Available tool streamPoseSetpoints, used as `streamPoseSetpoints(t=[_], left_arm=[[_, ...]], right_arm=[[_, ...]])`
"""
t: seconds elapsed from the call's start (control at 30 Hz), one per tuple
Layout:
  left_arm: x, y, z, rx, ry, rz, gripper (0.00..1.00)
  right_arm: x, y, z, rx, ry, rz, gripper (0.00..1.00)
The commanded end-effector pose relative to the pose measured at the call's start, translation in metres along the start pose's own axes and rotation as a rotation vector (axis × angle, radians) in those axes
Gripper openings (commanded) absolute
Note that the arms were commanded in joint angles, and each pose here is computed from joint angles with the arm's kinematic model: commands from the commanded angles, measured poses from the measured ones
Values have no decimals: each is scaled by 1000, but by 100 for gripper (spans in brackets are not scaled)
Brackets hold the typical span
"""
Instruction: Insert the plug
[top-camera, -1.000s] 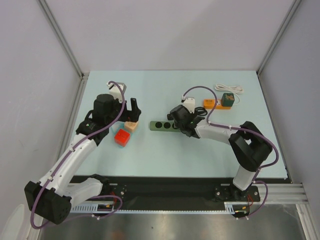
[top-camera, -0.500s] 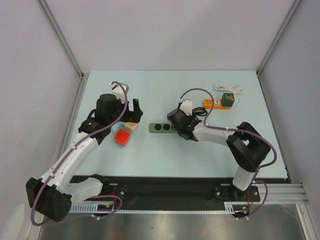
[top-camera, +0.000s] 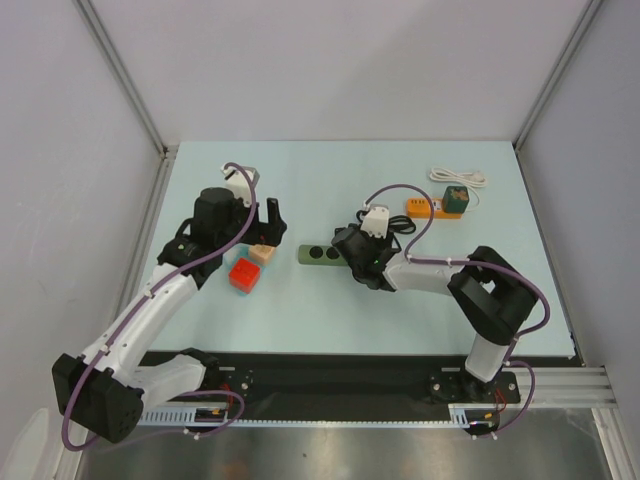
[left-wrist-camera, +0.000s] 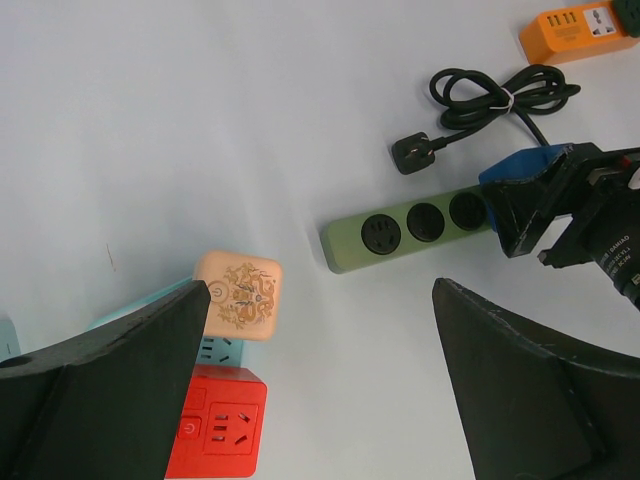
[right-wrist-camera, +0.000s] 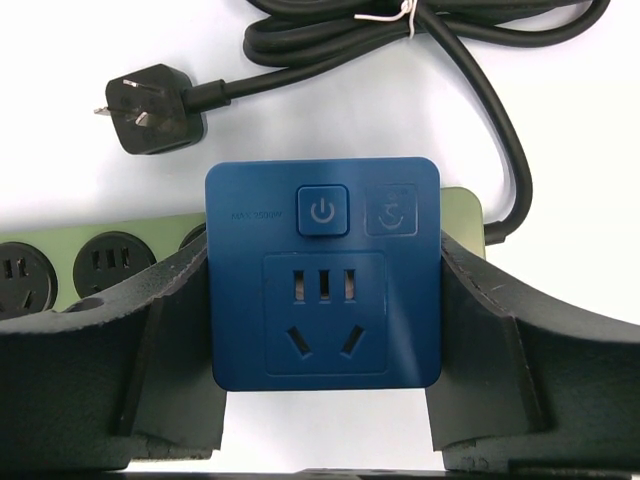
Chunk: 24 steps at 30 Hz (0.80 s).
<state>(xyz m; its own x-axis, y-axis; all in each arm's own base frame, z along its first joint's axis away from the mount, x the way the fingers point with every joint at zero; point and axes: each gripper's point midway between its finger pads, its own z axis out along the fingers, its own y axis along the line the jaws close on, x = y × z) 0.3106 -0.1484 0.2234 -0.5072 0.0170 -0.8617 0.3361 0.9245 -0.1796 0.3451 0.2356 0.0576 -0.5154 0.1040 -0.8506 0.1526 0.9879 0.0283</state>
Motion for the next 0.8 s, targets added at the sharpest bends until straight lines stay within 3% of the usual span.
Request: streamPoseSetpoints(t=[0.0,0.03,0.07,0.13,0.2,0.23,0.67,0.7,0.77], left_arm=[[-8,-7,-3,28,-31,-7,100],[-8,-7,-4,26,-33,-8,100],[-8,-7,-3,27,-32,-8,100],[-9,-8,-3,30,-34,-8,100],[-10,-8,-3,32,-35,-6,100],[-11,-8,-4,31,-36,-6,100],[-12,-6,-5,21,-41,3,100],[-12,-6,-5,19,-41,3,100],[-11,-6,-5,20,-38,3,100]], right_arm=[[83,-13,-12,-17,270,-105,36],[77,-10,-15,-24,265,-111,44],[67,-5,-19,-51,260,-115,63],[48,3,-24,-68,259,-122,83],[34,4,-28,-82,276,-148,98],[20,12,-30,-97,265,-137,100],[-68,5,-75,-162,252,-153,98],[-74,5,-78,-173,242,-149,93],[-84,5,-84,-208,237,-143,54]])
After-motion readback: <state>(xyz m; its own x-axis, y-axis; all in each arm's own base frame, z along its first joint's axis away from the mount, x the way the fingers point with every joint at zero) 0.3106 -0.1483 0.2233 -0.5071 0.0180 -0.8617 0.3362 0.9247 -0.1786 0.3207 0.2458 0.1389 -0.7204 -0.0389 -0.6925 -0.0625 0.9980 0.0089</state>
